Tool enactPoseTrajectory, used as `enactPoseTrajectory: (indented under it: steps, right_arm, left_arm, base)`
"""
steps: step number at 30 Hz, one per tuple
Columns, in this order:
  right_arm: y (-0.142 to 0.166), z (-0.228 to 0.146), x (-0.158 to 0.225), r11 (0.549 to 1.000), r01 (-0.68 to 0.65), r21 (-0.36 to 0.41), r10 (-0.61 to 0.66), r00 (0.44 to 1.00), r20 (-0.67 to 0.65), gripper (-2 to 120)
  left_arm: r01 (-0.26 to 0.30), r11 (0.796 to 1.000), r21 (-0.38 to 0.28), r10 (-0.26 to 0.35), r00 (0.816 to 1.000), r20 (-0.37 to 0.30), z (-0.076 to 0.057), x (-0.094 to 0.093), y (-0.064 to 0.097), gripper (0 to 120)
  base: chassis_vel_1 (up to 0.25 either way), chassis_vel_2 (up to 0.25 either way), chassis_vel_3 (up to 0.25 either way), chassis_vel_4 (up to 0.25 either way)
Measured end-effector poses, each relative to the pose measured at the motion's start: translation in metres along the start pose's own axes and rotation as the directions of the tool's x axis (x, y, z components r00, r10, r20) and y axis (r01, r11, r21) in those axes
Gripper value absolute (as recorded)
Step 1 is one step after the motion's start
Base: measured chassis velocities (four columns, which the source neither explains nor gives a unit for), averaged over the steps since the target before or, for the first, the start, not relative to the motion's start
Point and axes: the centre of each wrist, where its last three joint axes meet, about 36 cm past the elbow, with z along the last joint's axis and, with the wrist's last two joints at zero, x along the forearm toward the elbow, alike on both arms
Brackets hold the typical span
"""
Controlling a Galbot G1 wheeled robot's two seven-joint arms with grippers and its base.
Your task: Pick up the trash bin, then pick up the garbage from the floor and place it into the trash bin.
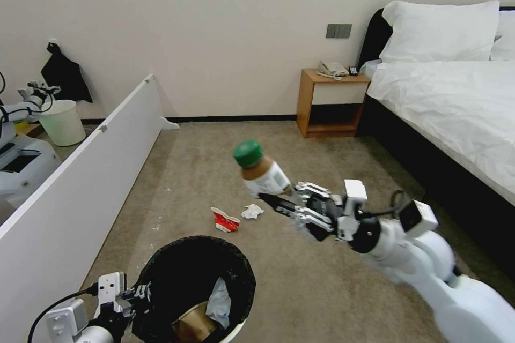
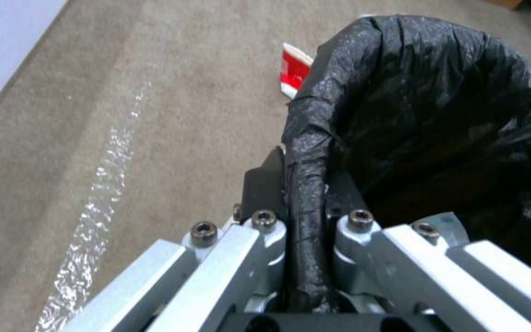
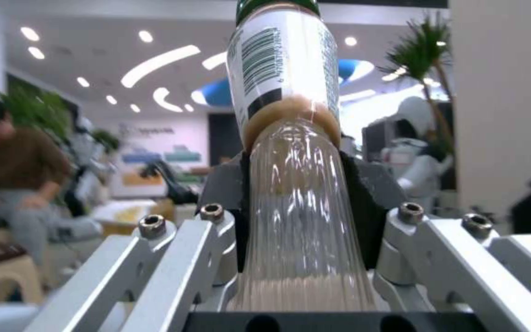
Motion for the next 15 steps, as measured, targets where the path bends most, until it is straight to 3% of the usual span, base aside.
enactPoseTrajectory:
  steps: [15]
  right_arm:
    - [0.004,0.055,-0.051,0.98,0.123,-0.159,-0.121,0.992,0.02,29]
  left_arm:
    - [-0.025,1.0,0.018,0.025,1.0,-0.004,0.001,0.002,-0.007,4]
  base:
    - [0.0,0.0,0.0,0.0]
